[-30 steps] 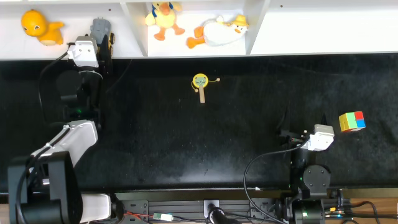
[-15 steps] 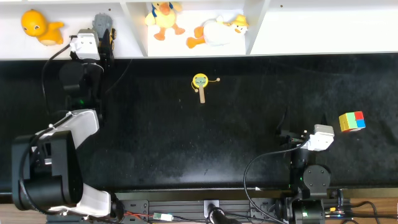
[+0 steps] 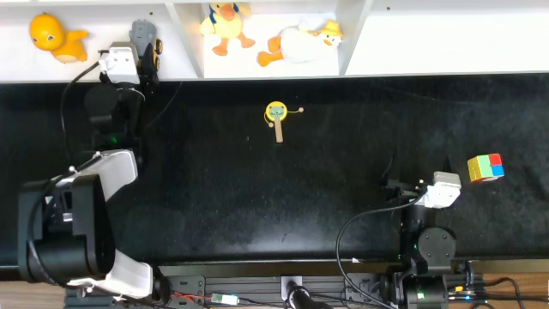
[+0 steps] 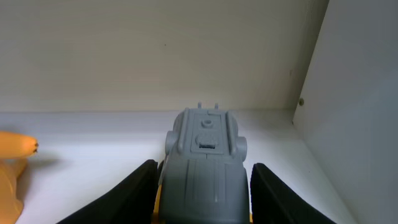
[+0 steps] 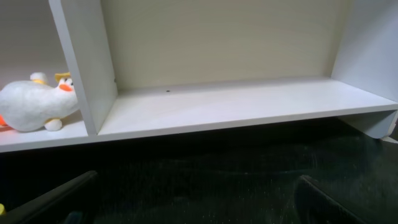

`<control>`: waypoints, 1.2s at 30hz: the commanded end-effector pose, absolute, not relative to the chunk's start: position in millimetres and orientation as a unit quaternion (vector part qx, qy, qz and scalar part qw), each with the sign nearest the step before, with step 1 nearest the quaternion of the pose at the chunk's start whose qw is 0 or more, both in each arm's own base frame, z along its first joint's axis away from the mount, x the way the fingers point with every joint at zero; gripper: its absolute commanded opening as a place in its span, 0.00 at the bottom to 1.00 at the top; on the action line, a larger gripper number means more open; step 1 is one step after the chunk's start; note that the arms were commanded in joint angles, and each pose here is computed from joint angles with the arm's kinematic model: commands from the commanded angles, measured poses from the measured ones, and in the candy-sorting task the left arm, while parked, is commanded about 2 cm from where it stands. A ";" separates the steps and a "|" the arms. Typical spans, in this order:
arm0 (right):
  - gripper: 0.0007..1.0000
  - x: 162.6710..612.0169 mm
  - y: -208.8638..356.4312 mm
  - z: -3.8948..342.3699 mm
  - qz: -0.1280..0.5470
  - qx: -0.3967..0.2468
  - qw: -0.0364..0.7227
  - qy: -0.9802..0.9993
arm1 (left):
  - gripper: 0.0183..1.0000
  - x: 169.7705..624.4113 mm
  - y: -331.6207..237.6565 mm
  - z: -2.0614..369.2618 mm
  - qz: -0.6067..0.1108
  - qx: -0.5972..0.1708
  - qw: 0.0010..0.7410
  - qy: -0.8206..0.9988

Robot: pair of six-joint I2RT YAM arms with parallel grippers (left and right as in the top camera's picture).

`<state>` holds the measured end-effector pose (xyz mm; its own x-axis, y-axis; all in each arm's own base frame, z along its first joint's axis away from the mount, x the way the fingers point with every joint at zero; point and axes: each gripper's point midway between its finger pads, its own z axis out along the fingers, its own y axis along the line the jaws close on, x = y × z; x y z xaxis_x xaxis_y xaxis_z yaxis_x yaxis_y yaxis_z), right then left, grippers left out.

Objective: Store Toys

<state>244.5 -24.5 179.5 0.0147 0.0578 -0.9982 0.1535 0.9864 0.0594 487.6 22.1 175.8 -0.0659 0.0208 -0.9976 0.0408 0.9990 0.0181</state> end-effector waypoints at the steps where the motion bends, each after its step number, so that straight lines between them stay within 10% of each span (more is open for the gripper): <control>1: 1.00 244.9 -24.0 176.3 -0.034 0.073 0.708 0.701 | 0.29 495.3 21.5 176.8 -0.016 0.013 0.687 0.726; 7: 0.99 244.9 -24.0 176.3 -0.034 0.073 0.708 0.701 | 1.00 495.3 21.4 176.6 -0.017 0.013 0.687 0.726; 36: 1.00 244.9 -24.0 176.3 -0.034 0.073 0.708 0.701 | 1.00 323.1 31.1 186.5 0.051 -0.014 0.533 0.844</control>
